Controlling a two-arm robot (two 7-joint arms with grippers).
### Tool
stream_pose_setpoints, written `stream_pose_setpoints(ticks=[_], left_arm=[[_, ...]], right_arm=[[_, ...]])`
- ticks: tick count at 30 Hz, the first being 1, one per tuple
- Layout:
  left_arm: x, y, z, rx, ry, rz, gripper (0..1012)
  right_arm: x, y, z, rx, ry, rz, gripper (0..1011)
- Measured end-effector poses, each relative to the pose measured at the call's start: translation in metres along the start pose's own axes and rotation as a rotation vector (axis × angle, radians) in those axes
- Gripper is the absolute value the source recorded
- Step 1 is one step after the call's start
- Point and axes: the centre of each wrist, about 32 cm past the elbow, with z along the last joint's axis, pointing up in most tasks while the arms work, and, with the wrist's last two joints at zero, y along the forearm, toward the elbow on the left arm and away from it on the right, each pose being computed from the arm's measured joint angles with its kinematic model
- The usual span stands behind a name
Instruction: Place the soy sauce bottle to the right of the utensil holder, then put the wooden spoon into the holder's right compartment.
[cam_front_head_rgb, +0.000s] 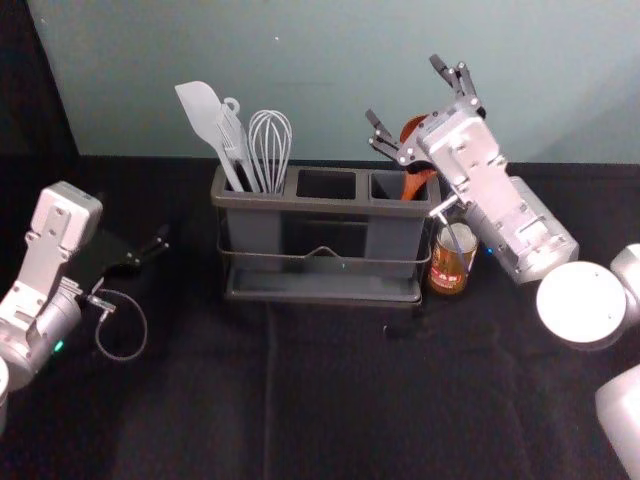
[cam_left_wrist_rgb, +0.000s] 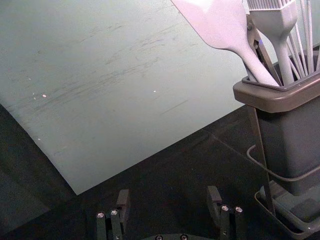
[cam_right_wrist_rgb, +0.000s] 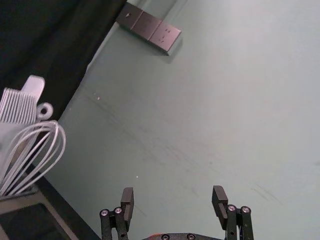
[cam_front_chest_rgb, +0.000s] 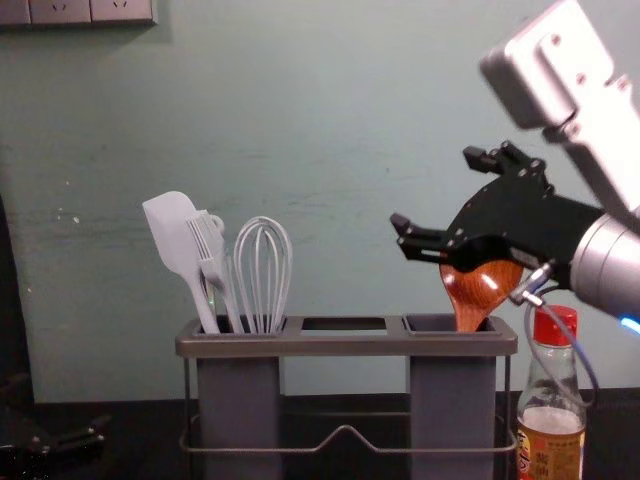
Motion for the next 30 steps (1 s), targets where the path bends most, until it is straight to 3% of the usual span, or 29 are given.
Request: stream_pose_setpoints(ticks=[9, 15, 18, 23, 30], left_arm=[[0.0, 0.0, 0.0, 0.0, 0.0, 0.0, 1005], [0.0, 0.0, 0.0, 0.0, 0.0, 0.0, 1005], [0.0, 0.0, 0.0, 0.0, 0.0, 0.0, 1005], [0.0, 0.0, 0.0, 0.0, 0.0, 0.0, 1005], [0.0, 0.0, 0.0, 0.0, 0.0, 0.0, 1005]], right_arm=[[0.003, -0.023, 0.019, -0.042, 0.069, -0.011, 1000], [0.003, -0.05, 0.034, -0.105, 0.152, 0.028, 1000], [0.007, -0.067, 0.044, -0.172, 0.214, 0.074, 1000], [0.011, -0.086, 0.053, -0.257, 0.266, 0.128, 1000], [0.008, -0.115, 0.054, -0.349, 0.341, 0.175, 1000]])
